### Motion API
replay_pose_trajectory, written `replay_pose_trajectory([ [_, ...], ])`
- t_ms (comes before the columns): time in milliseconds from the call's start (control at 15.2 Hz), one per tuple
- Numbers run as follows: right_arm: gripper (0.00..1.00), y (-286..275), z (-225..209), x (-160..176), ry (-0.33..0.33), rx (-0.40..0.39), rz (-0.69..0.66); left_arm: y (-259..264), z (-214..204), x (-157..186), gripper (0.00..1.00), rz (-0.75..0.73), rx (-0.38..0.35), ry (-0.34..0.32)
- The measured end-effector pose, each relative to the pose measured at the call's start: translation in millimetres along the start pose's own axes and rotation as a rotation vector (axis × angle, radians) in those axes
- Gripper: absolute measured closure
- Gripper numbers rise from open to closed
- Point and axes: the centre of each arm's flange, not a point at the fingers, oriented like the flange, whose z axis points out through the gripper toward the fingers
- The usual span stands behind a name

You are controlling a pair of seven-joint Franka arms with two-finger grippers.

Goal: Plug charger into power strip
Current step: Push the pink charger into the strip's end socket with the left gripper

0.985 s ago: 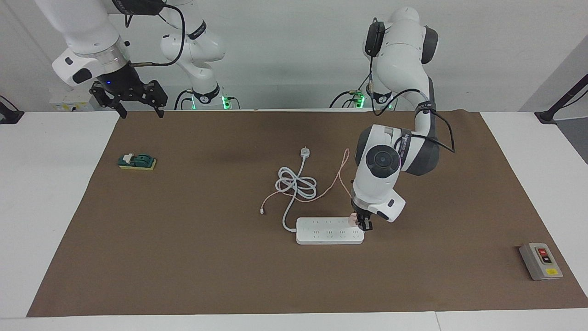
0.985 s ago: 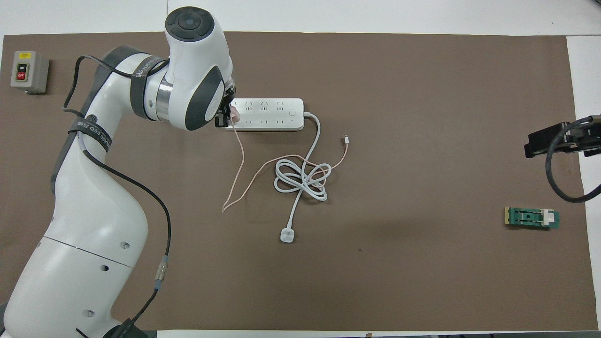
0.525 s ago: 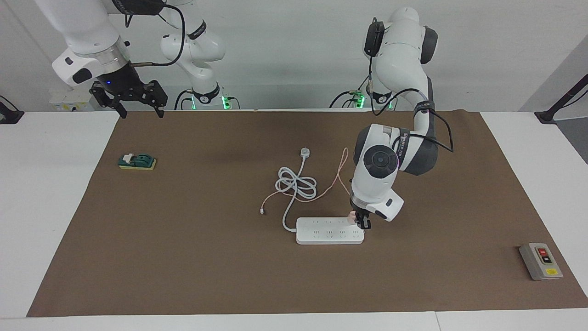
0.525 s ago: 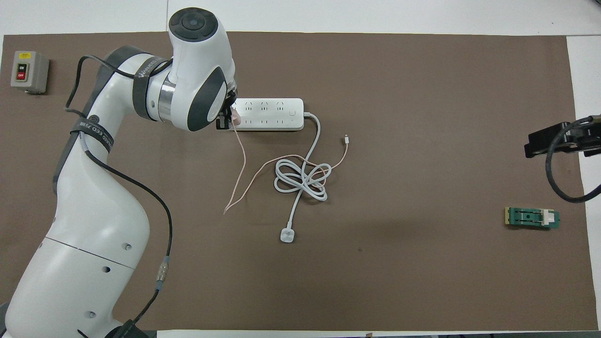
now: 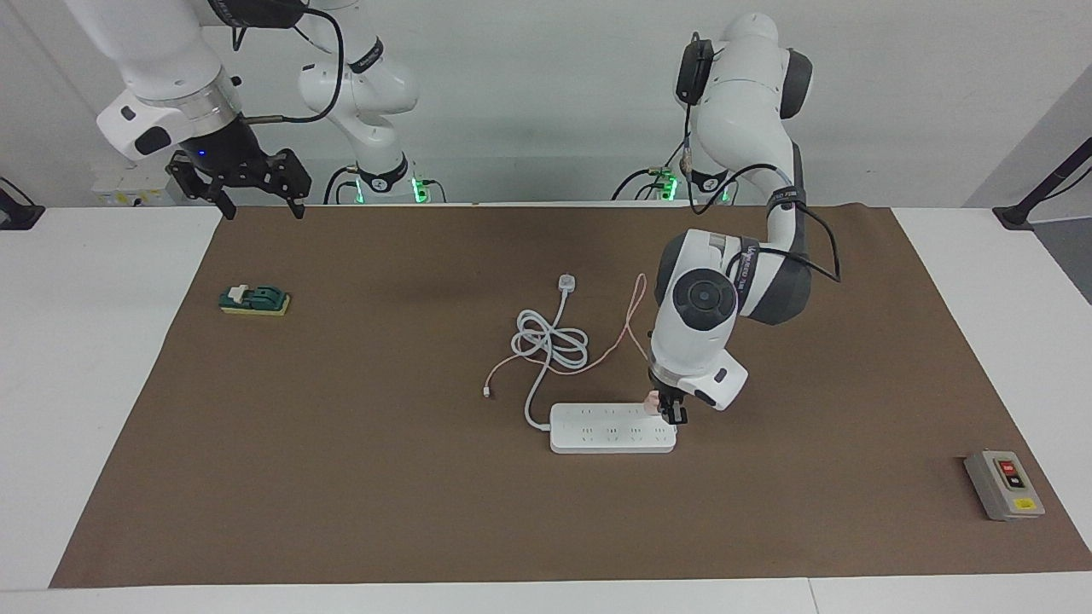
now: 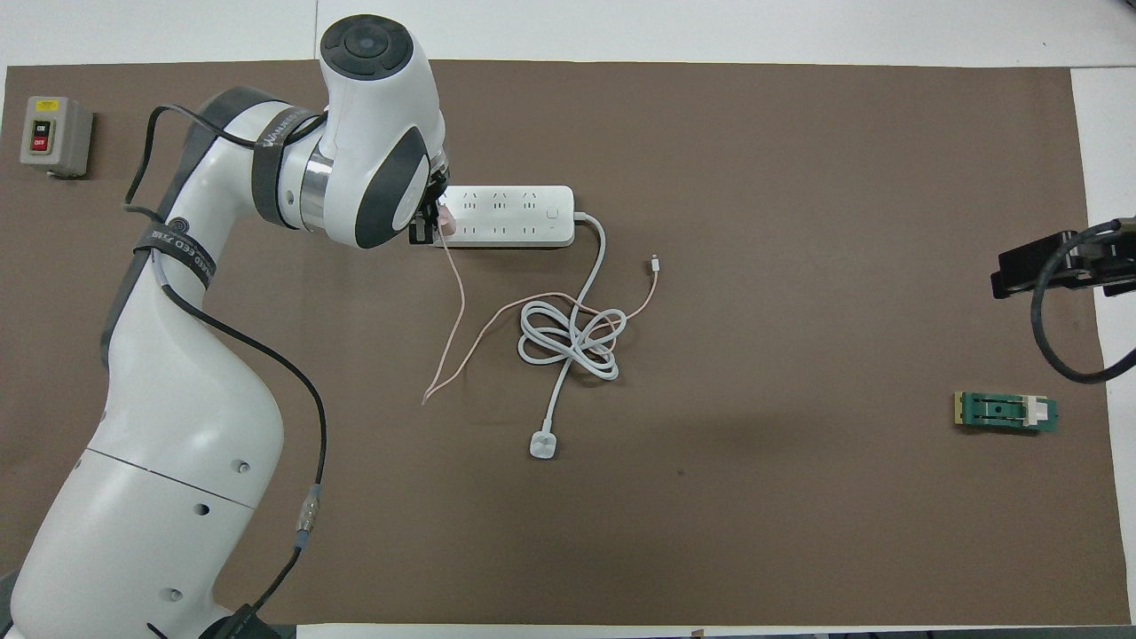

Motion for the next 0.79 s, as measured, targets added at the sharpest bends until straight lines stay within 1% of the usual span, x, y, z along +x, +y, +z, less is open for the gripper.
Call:
replay_pose_trajectory([
  [263, 0.0, 0.0, 0.0, 0.0, 0.0, 0.0, 0.0, 2.5, -0.6, 0.5, 0.71, -0.002, -0.017, -0.004],
  [788, 0.0, 0.0, 0.0, 0.0, 0.0, 0.0, 0.0, 2.7, -0.3, 0.8, 0.71, 0.018, -0.017, -0.002],
])
